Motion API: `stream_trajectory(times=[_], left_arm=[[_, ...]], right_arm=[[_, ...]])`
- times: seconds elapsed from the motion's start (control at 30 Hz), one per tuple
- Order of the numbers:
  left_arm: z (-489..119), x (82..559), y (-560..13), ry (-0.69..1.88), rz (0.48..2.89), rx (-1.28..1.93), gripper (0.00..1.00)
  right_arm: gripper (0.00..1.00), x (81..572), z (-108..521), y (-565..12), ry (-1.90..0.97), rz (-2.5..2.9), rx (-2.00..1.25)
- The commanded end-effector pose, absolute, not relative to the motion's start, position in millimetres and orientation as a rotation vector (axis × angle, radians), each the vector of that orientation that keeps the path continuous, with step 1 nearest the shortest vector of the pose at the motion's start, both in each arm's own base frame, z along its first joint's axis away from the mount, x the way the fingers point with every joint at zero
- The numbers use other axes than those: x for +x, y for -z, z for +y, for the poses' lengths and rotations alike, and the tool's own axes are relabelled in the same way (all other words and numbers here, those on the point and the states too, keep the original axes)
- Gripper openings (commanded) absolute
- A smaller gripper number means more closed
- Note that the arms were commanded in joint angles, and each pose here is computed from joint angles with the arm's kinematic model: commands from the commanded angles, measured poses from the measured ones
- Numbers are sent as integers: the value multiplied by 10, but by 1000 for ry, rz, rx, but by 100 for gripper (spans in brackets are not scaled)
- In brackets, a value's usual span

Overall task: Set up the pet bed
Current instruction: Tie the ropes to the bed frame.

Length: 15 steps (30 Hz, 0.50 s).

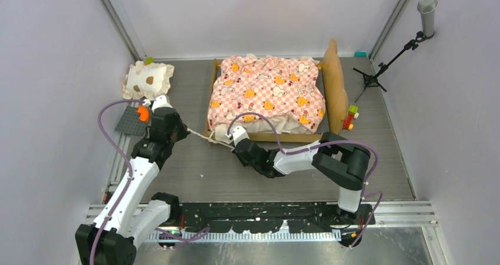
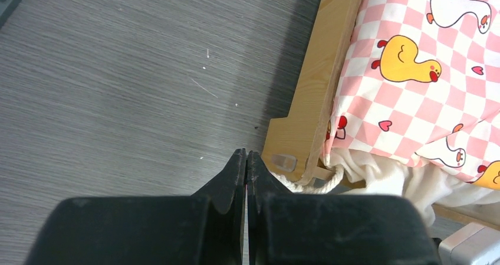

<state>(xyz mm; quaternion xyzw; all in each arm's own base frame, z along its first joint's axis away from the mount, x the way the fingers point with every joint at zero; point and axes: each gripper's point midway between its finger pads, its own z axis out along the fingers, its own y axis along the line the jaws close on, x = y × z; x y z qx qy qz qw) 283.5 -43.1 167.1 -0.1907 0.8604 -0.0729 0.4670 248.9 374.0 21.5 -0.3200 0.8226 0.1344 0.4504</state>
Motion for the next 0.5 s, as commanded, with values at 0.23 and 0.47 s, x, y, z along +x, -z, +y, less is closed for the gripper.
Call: stream_trajectory(times=[0.23, 0.47], left_arm=[[-384, 2995, -2054, 202, 2016, -448, 0], [-187, 2994, -2100, 131, 2000, -517, 0]], right_arm=[[1, 2482, 2953, -14, 72, 2209, -692], [1, 2495, 2822, 14, 155, 2237, -662]])
